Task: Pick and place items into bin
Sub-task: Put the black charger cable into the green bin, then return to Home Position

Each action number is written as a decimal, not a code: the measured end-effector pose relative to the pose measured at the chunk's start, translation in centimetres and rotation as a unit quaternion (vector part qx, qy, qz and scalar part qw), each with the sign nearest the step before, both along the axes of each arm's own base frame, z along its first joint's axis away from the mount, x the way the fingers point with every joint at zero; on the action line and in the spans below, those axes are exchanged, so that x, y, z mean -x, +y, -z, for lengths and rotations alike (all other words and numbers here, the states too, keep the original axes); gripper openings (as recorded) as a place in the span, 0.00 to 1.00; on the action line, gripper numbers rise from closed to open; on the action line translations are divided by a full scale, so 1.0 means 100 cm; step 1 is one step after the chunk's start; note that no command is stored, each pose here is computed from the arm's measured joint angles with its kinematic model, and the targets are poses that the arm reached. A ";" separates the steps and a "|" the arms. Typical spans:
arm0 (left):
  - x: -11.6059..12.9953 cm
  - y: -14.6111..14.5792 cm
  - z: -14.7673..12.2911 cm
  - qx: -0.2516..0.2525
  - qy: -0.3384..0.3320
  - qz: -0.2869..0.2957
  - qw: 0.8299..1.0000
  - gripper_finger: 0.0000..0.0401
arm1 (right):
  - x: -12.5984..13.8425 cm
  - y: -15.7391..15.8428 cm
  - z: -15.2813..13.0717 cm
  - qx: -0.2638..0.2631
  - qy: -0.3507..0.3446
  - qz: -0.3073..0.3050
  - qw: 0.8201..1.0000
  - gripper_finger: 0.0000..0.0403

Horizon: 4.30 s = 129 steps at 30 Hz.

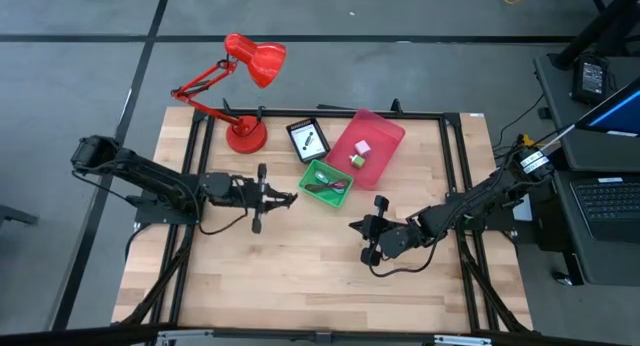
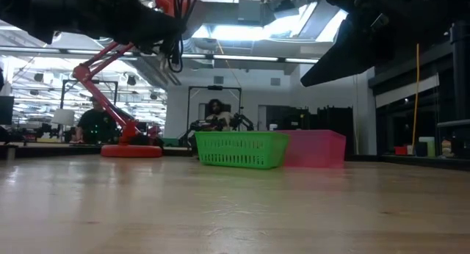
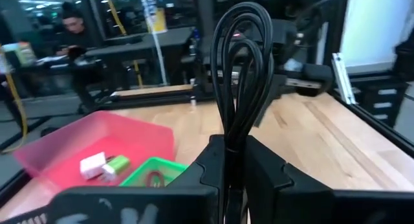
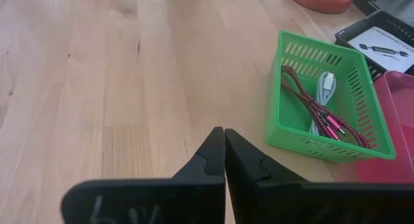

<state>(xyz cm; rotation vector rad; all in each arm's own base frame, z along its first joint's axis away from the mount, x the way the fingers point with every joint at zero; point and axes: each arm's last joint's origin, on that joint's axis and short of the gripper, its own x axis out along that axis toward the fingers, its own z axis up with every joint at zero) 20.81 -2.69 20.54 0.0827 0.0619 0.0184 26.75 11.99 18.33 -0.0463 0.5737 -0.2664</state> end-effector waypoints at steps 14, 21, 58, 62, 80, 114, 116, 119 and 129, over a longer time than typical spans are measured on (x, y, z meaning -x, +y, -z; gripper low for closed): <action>-0.007 0.009 -0.002 0.024 -0.003 -0.121 0.992 0.07 | -0.001 -0.002 0.000 0.000 -0.002 0.005 1.000 0.00; -0.030 0.026 -0.003 0.005 0.017 -0.124 0.992 0.07 | -0.001 -0.002 0.000 0.001 -0.002 0.005 1.000 0.00; -0.128 0.066 -0.035 -0.128 0.354 -0.019 0.926 0.07 | -0.002 -0.002 -0.001 0.005 -0.005 0.000 1.000 0.00; -0.132 0.069 -0.028 -0.122 0.361 -0.010 0.924 0.07 | -0.002 -0.002 -0.001 0.006 -0.004 -0.001 1.000 0.00; -0.149 0.083 0.025 -0.136 0.419 0.018 0.898 0.10 | -0.001 -0.002 -0.001 0.008 -0.002 -0.001 1.000 0.00; -0.090 0.072 -0.094 -0.135 0.271 0.006 0.953 0.00 | -0.001 -0.002 -0.001 0.017 0.001 -0.007 1.000 0.00; -0.080 0.070 -0.101 -0.118 0.272 0.012 0.955 0.00 | -0.001 -0.001 -0.001 0.018 0.002 -0.009 1.000 0.00; -0.064 0.062 -0.096 -0.106 0.255 0.043 0.960 0.00 | -0.001 -0.001 -0.001 0.020 0.004 -0.011 1.000 0.00; 0.011 0.045 -0.021 -0.047 0.149 -0.023 0.987 0.00 | -0.001 -0.001 0.000 0.022 0.005 -0.011 1.000 0.00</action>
